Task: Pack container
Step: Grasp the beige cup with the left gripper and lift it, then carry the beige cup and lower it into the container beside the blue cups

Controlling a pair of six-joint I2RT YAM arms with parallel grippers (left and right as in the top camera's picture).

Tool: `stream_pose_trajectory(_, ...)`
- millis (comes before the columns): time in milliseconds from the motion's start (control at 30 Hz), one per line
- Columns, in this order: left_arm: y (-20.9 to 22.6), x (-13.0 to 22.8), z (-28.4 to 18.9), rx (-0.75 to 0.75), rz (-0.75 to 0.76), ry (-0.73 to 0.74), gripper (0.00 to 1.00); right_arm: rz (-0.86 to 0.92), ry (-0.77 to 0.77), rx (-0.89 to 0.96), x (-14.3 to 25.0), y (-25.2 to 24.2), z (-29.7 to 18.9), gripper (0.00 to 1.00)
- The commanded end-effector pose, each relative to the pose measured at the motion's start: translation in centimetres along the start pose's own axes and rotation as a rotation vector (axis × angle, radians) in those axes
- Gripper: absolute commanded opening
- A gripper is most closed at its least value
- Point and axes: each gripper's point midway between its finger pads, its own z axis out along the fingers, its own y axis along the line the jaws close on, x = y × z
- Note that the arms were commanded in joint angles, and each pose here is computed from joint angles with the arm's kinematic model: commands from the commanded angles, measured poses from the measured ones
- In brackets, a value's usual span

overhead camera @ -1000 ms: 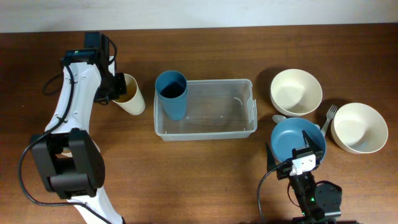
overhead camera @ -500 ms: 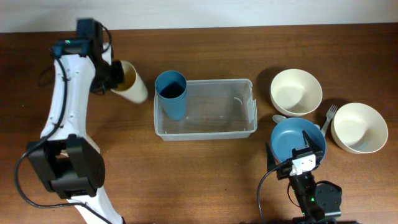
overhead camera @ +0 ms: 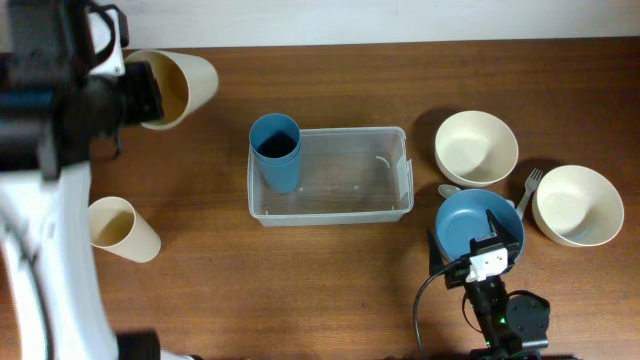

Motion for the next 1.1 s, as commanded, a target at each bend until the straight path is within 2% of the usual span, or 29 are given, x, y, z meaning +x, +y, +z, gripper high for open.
stream_pose_trajectory(0, -3.7, 1.2, -3.5, 0.116, 0.102, -0.031, 0.01, 0.004, 0.003, 0.004, 0.2, 0.0, 0.0, 0.99)
stream_pose_trajectory(100, -7.2, 3.8, -5.0, 0.198, 0.265, 0.009, 0.02, 0.004, 0.003, 0.004, 0.2, 0.0, 0.0, 0.99)
stream_pose_trajectory(167, -9.7, 6.7, -5.0, 0.250, 0.416, 0.096, 0.01, 0.004, 0.003, 0.003, 0.2, 0.0, 0.0, 0.99)
stream_pose_trajectory(367, -11.0, 9.4, -2.6, 0.260, 0.571, 0.216, 0.02, 0.004, 0.003, 0.004, 0.2, 0.0, 0.0, 0.99)
stream_pose_trajectory(767, -10.2, 14.6, 5.5, 0.176, 0.596, 0.507, 0.01, 0.004, 0.003, 0.003, 0.2, 0.0, 0.0, 0.99)
stream_pose_trajectory(933, -8.4, 14.7, 7.1, 0.042, 0.552, 0.518, 0.02, 0.004, 0.003, 0.004, 0.2, 0.0, 0.0, 0.99)
stream_pose_trajectory(1067, -8.4, 14.7, 7.7, 0.032, 0.544, 0.510, 0.02, 0.004, 0.003, 0.004, 0.2, 0.0, 0.0, 0.99)
